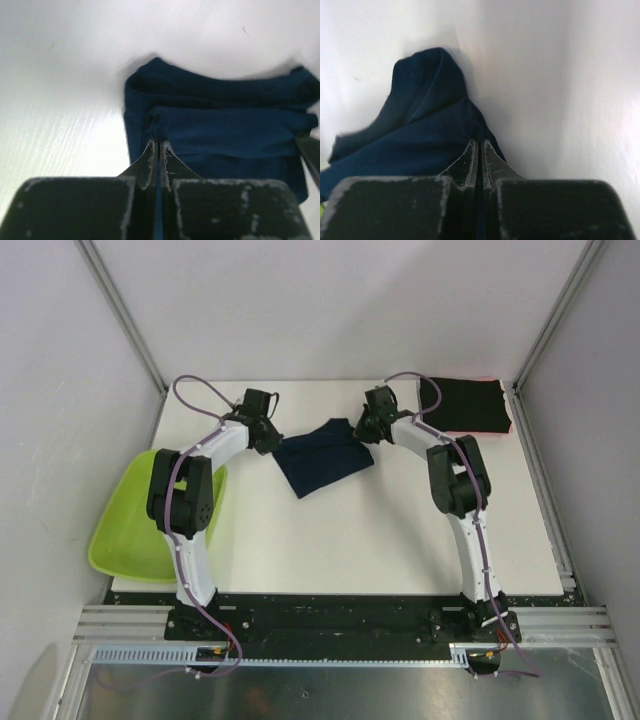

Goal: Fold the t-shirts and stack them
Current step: Fold the long partially folded tshirt into a neat square

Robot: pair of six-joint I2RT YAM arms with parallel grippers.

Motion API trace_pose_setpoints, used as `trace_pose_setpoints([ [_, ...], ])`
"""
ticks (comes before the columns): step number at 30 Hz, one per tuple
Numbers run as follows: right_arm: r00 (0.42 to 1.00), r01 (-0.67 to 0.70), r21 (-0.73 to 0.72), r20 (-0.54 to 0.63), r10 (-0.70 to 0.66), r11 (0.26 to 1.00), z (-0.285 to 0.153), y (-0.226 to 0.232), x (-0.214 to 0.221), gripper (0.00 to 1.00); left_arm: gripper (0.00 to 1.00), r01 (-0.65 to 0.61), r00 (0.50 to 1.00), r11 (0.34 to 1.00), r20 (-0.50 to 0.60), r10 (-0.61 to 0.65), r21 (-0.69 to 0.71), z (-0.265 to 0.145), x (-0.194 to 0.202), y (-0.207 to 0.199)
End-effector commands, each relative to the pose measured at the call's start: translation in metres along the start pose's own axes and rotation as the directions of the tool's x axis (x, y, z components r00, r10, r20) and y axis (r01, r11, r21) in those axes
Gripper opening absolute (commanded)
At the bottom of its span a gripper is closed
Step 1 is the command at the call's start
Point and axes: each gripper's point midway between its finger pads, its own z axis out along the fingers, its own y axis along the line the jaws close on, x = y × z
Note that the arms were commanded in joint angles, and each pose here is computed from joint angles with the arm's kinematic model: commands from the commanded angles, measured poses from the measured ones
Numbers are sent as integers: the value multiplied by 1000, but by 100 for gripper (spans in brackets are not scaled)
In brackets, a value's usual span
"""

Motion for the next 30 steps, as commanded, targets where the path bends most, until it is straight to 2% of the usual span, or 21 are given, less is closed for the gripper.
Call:
trace_pose_setpoints([
  [1,996,-90,200,14,89,976,-42,-64,29,0,0,-48,999,999,-10,48,-10,6,4,2],
  [5,989,-145,287,12,148,947,-86,-100,70,0,0,-109,993,993,-48,111,47,1,18,-14],
  [9,988,-153,316,20,154,936,-129,-113,95,0,0,-155,985,984,-69,161,82,-17,38,-20],
  [13,992,-120,287,79,101,950,-165,-98,80,0,0,-163,985,982,-49,168,92,-45,45,-14],
  [19,978,-114,215,196,72,970,-207,-69,43,0,0,-181,983,977,28,179,112,-81,32,-9],
  [24,971,-97,117,227,68,988,-205,-44,28,0,0,-170,985,980,50,166,100,-84,23,-4],
  [30,966,-70,55,252,54,996,-158,-28,5,0,0,-164,984,985,76,160,52,-59,-5,-4],
])
